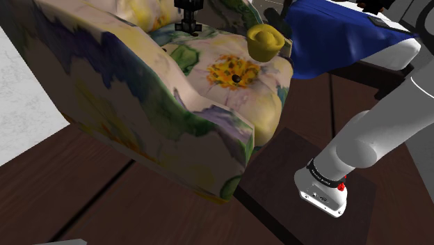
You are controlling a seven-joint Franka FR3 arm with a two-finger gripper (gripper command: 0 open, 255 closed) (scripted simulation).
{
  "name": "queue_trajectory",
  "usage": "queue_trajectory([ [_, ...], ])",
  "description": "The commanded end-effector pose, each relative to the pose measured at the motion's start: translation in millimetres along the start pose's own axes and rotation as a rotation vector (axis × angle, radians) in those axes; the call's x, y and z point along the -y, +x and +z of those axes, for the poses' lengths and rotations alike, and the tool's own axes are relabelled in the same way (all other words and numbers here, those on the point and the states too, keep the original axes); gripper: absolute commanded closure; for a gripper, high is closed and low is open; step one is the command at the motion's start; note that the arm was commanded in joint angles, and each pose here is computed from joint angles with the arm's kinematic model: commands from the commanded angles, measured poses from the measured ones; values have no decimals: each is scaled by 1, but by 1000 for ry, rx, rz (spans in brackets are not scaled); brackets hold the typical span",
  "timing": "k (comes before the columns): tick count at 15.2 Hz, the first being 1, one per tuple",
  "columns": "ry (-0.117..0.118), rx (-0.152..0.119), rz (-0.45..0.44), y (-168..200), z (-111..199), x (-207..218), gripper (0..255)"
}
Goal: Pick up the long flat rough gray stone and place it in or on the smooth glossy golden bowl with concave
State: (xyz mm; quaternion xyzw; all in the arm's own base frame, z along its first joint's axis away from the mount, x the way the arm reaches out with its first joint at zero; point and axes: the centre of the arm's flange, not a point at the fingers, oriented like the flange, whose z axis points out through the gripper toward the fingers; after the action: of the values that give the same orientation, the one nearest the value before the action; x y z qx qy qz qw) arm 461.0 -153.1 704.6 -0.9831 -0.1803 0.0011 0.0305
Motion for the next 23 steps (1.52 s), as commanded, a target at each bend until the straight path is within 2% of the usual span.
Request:
queue_trajectory([
  [1, 0, 0, -1, -2, 9, -3, 255],
  [10, 0, 0, -1, -3, 57, -6, 255],
  [11, -1, -2, -2, -2, 49, -6, 255],
  [12, -1, -2, -2, -2, 49, -6, 0],
  [16, 268, -89, -17, -40, 38, -90, 0],
  [17, 280, -93, -17, -42, 39, -94, 0],
  [23, 280, -93, -17, -39, 69, -85, 0],
])
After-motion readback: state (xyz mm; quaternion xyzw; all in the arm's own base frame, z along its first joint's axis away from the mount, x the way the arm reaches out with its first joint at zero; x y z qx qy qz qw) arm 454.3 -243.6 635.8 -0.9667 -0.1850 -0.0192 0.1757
